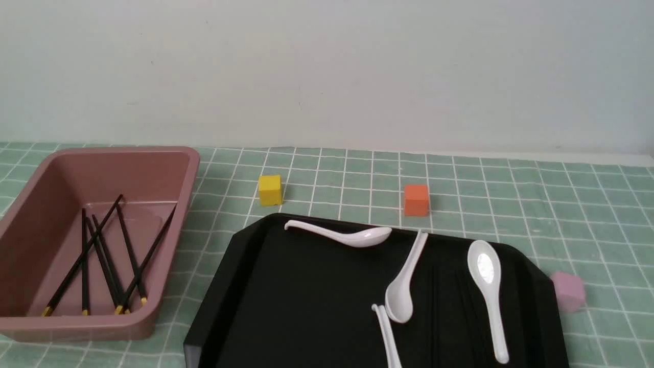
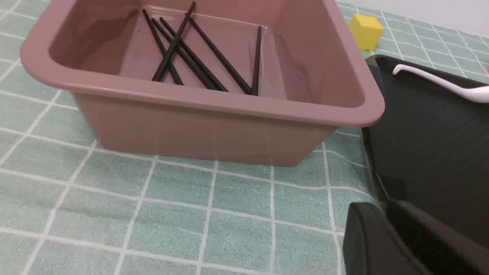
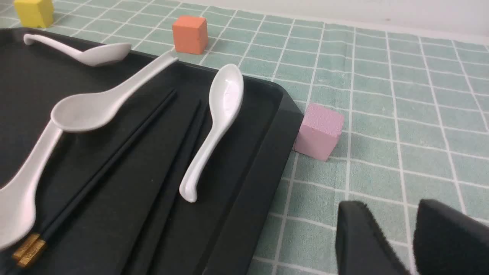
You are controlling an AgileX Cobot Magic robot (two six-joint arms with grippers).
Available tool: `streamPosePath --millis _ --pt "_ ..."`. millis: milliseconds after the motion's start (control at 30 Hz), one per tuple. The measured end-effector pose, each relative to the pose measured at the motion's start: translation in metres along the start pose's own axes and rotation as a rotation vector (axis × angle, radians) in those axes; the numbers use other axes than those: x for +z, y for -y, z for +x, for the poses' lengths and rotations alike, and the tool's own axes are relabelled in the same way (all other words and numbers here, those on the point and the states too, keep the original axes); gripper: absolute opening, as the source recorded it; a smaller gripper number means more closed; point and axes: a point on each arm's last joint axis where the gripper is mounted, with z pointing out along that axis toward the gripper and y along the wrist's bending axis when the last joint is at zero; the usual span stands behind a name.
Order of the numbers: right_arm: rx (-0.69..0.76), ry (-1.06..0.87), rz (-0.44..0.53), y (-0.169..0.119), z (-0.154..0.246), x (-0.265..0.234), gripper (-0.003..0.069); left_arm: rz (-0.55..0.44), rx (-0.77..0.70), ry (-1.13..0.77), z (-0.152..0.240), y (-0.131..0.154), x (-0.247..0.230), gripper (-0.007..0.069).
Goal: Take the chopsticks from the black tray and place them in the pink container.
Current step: 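Move the gripper over the chopsticks on the black tray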
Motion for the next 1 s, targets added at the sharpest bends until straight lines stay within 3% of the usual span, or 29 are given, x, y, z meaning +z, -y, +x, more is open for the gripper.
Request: streamPosePath --millis 1000 --pt "0.001 0.0 0.0 0.0 0.0 0.0 0.024 0.0 0.0 0.0 0.0 0.0 0.0 0.0113"
